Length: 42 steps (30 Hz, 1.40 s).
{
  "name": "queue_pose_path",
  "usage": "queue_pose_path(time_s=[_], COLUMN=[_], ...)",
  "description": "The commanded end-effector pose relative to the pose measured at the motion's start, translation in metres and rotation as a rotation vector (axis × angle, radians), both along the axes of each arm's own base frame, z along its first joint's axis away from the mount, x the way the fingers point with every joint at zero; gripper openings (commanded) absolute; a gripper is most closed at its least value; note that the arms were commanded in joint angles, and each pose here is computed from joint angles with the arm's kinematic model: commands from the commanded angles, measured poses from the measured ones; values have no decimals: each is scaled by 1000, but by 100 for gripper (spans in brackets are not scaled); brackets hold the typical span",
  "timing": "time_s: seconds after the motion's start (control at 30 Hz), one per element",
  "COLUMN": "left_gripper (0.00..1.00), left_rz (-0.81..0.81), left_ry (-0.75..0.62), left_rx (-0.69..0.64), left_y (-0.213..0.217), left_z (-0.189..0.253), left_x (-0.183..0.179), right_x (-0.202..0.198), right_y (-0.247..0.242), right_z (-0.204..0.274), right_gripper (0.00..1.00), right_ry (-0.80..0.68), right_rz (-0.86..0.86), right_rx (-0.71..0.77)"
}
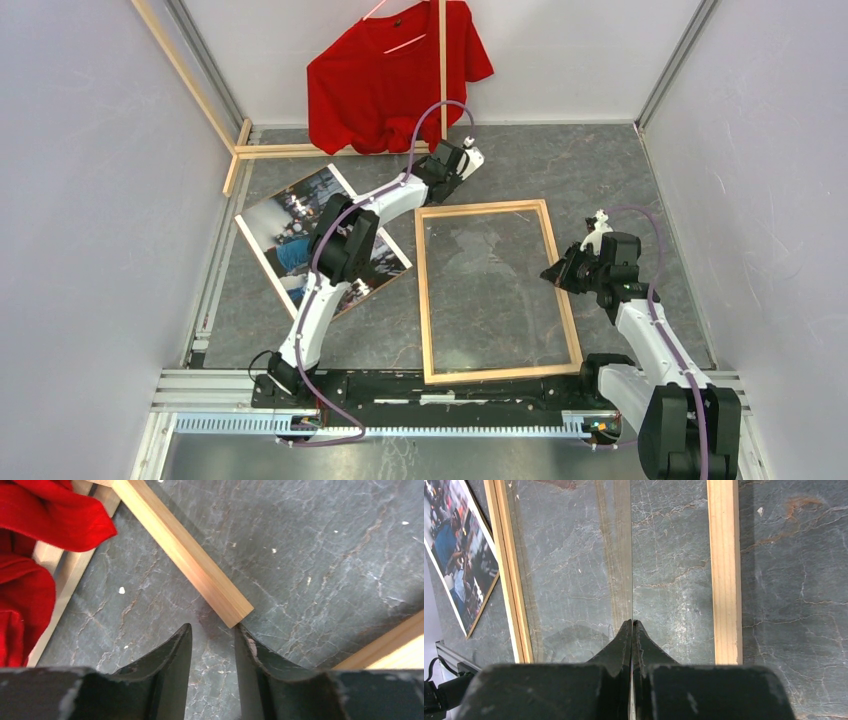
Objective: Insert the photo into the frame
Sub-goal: Move the distractor to the corner of the board, then adjust the photo frame at the center of the board.
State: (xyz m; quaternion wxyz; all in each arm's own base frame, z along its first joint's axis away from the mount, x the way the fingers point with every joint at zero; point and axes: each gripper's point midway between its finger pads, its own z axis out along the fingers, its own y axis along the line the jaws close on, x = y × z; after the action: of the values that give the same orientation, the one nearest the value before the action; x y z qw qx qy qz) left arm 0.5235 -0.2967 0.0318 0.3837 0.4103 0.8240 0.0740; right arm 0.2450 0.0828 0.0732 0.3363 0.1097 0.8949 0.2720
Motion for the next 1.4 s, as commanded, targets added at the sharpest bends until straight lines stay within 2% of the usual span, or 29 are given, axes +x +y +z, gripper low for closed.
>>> queue_pose_path(time_s=[0.0,0.07,0.13,0.17,0.37,0.47,0.57,0.73,0.97,1.37], left_gripper=[49,55,69,71,71,70,69,68,68,68], left_rz=[-17,-28,-34,-30,30,28,37,57,65,90], left_ry=[-3,31,56,56,145,233,287,275,234,178], left_rx=[-40,-54,-39,-25,88,113,113,94,38,61], left_y=[-3,5,20,30,102,120,122,109,83,65], left_z=[46,64,76,83,71,37,11,-8,0,-3], left_x=[-8,-27,-50,-60,-127,-164,-183,-178,-147,-104], right_x=[8,10,13,14,20,21,21,22,26,34], right_y=[5,6,7,8,6,5,3,-2,-9,-13], right_z=[10,12,15,16,25,27,26,26,25,15], right_gripper=[0,0,0,0,0,0,0,0,0,0], right_ry=[-43,-50,-67,-74,-114,-117,-114,-130,-140,-144], right_rz=[13,5,-12,-21,-69,-83,-99,-147,-210,-283], right_rx=[24,35,57,70,97,99,97,98,92,114])
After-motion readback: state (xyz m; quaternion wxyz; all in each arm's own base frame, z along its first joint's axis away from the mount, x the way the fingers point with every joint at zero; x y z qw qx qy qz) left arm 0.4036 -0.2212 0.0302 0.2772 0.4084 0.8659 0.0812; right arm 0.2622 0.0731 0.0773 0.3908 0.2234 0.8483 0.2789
